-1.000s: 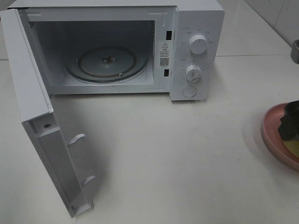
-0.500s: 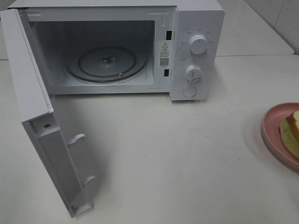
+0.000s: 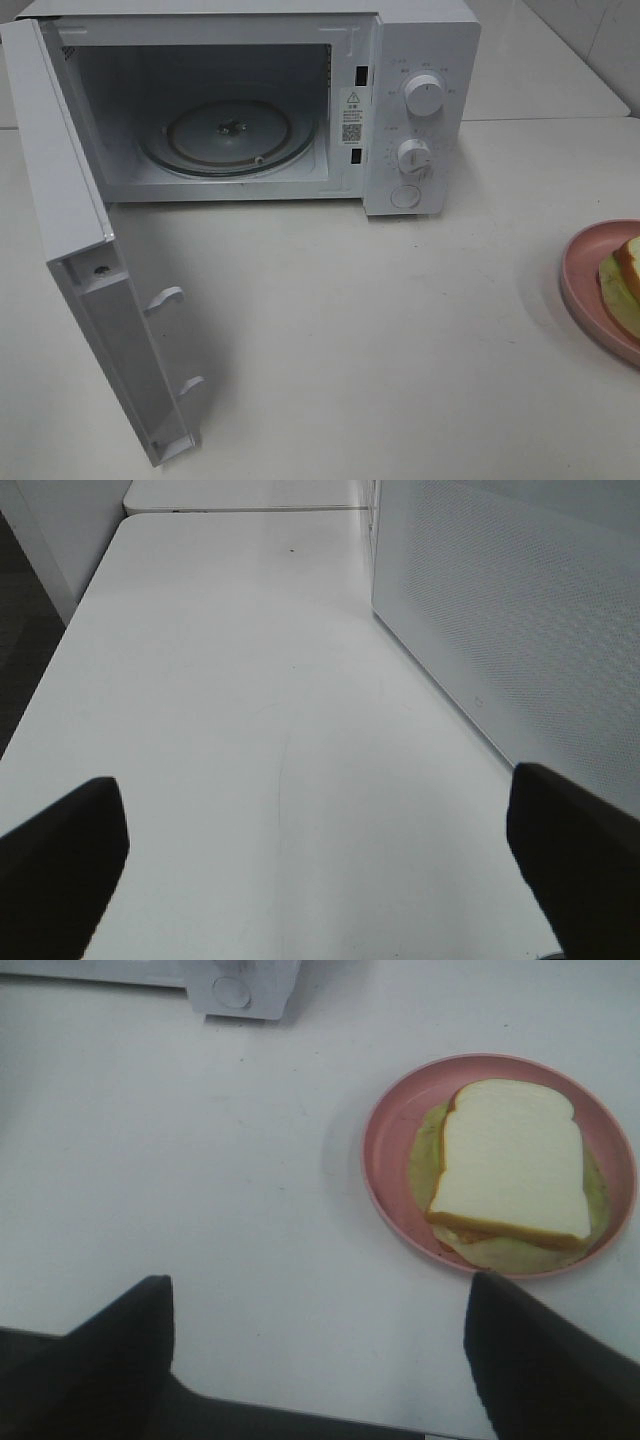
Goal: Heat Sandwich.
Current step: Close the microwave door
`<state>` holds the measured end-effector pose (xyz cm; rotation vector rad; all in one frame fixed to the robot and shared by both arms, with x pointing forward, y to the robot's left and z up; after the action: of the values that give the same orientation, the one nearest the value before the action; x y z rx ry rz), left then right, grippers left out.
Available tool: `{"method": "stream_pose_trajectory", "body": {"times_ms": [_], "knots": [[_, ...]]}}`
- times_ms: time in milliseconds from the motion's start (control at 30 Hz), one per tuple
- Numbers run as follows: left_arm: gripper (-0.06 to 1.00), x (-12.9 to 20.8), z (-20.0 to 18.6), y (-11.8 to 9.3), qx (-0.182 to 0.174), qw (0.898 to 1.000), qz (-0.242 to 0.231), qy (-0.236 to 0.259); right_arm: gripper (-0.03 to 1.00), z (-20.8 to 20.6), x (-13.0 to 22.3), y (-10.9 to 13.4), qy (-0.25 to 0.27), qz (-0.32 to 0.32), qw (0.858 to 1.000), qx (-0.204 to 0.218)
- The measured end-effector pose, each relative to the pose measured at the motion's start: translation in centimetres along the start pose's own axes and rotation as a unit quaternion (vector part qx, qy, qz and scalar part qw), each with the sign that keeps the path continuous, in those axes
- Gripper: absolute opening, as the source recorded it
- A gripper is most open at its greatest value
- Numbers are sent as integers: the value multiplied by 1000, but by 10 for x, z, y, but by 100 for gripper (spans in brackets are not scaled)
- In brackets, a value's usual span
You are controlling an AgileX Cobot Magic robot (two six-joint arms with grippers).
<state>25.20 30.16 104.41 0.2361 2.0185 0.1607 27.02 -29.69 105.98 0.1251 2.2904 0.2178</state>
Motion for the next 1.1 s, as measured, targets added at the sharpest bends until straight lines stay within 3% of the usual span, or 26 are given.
{"method": "stream_pose_trajectory", "body": {"times_ms": [233, 500, 1100], "knots": [[97, 0, 0, 0, 0, 1000, 0, 0, 77, 1, 21, -8, -34, 28, 999, 23], [97, 0, 0, 0, 0, 1000, 0, 0, 77, -4, 32, -9, -90, 44, 995, 18], [97, 0, 0, 0, 0, 1000, 0, 0, 77, -4, 32, -9, -91, 47, 994, 21]]}}
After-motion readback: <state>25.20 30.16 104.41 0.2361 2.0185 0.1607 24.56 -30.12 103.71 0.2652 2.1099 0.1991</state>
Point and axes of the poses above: a point on each arm's last joint axis where the gripper is mounted, z pointing out along that axis toward the gripper, y along the wrist's bending axis when the last joint is at zero, x = y × z, the point moved 2 cm from there along z, pointing out along that axis toward the gripper, and after that the axes turned 13 degrees about z, right-handed, at the moved point
